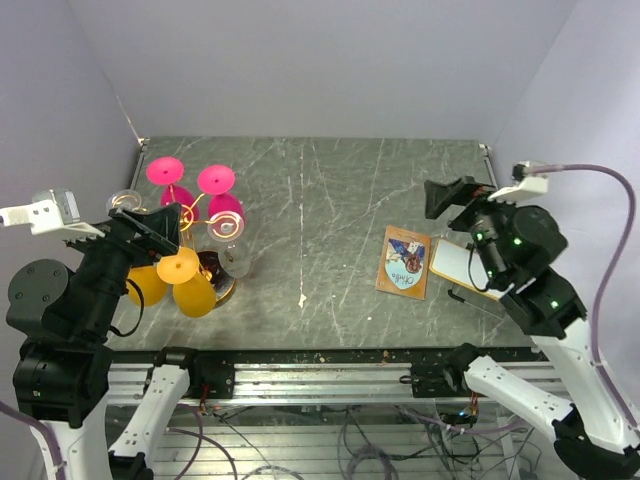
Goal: Take the wine glass off the wine glass rack
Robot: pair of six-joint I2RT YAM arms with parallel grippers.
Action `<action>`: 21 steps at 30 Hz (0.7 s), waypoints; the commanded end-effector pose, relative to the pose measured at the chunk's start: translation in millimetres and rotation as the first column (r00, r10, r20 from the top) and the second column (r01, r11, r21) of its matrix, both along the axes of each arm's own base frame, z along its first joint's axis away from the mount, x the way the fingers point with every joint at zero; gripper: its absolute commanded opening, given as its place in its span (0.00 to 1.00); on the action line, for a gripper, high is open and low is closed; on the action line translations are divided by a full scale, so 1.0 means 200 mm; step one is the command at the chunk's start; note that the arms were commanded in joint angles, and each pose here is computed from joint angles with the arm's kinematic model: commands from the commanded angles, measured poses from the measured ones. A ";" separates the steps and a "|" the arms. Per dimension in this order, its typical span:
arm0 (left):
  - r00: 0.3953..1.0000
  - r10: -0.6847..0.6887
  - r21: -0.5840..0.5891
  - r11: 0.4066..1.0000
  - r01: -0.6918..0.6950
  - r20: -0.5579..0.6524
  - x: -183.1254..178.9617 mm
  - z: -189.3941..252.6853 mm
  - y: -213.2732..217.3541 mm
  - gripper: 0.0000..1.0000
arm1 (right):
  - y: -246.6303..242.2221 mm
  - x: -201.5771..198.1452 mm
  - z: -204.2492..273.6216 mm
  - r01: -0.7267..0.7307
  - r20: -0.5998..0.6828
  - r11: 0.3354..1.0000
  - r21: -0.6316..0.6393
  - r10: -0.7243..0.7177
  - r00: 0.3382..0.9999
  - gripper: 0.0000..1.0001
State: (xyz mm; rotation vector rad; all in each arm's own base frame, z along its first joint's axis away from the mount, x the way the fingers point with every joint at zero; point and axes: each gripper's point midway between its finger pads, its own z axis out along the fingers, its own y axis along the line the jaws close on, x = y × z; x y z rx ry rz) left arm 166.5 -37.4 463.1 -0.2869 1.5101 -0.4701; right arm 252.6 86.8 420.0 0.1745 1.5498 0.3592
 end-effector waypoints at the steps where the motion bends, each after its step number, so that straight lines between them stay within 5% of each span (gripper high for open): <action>1: 0.997 0.016 0.033 0.999 -0.018 0.069 0.00 0.04 0.02 0.94 | 0.14 0.07 -0.07 -0.102 -0.010 0.994 0.039 0.102 0.995 0.99; 9: 0.998 0.020 0.059 0.998 -0.023 0.058 -0.03 0.03 0.03 0.95 | 0.52 0.20 -0.21 -0.345 -0.091 0.909 0.233 0.373 0.923 0.99; 16: 0.999 0.024 0.059 0.998 -0.026 0.038 -0.06 0.01 0.04 0.95 | 0.99 0.24 -0.25 -0.543 -0.117 0.665 0.512 0.681 0.723 1.00; 21: 0.999 0.024 0.059 0.998 -0.026 0.028 -0.08 -0.01 0.04 0.95 | 1.34 0.15 -0.22 -0.643 -0.082 0.493 0.587 0.826 0.558 1.00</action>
